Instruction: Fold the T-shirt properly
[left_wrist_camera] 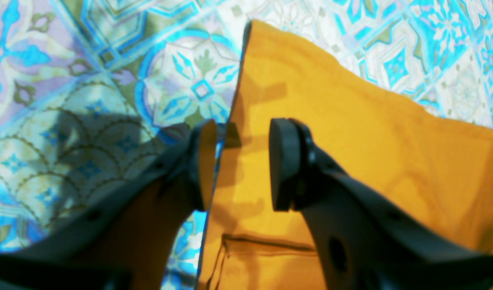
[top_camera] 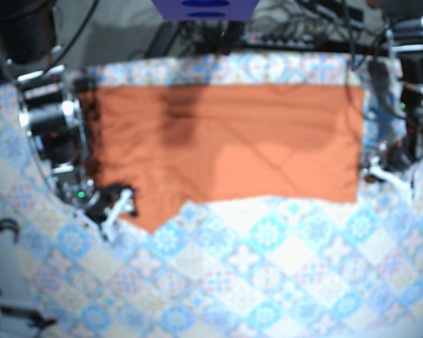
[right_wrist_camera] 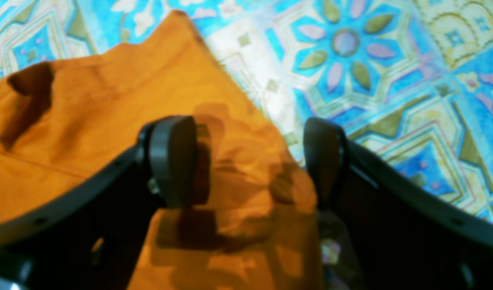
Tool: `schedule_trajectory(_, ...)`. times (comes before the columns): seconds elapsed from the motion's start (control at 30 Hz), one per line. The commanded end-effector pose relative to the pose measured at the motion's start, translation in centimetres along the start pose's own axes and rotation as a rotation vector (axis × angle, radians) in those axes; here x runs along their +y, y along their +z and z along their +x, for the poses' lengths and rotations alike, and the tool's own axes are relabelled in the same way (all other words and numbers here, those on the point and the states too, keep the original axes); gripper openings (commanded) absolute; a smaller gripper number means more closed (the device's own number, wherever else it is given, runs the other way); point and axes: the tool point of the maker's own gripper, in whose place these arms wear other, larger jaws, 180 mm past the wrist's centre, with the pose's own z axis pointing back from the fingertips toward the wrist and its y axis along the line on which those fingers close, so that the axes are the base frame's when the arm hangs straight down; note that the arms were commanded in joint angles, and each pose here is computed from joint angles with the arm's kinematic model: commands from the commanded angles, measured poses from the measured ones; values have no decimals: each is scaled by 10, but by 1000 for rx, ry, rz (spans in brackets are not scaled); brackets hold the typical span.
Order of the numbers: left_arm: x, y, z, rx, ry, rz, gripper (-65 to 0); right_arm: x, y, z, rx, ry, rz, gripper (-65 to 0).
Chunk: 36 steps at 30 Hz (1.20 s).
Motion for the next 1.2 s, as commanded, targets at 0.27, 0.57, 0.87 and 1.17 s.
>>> schedule_trajectory(0.27, 1, 8, 22, -52, -14, -3, -426, -6, 1, 30, -68, 10, -7, -327)
schedule_trajectory(0.57, 2, 7, 15, -42, -7, -3, -426, 1, -1, 20, -17, 95, 16, -458)
schedule_trajectory(0.87, 38, 7, 19, -85, 357, -55, -426, 1, -1, 19, -14, 98, 17, -565)
schedule_trajectory(1.17, 38, -11, 32, -109, 500, -82, -426, 4, -1, 9, 0, 93, 21, -564)
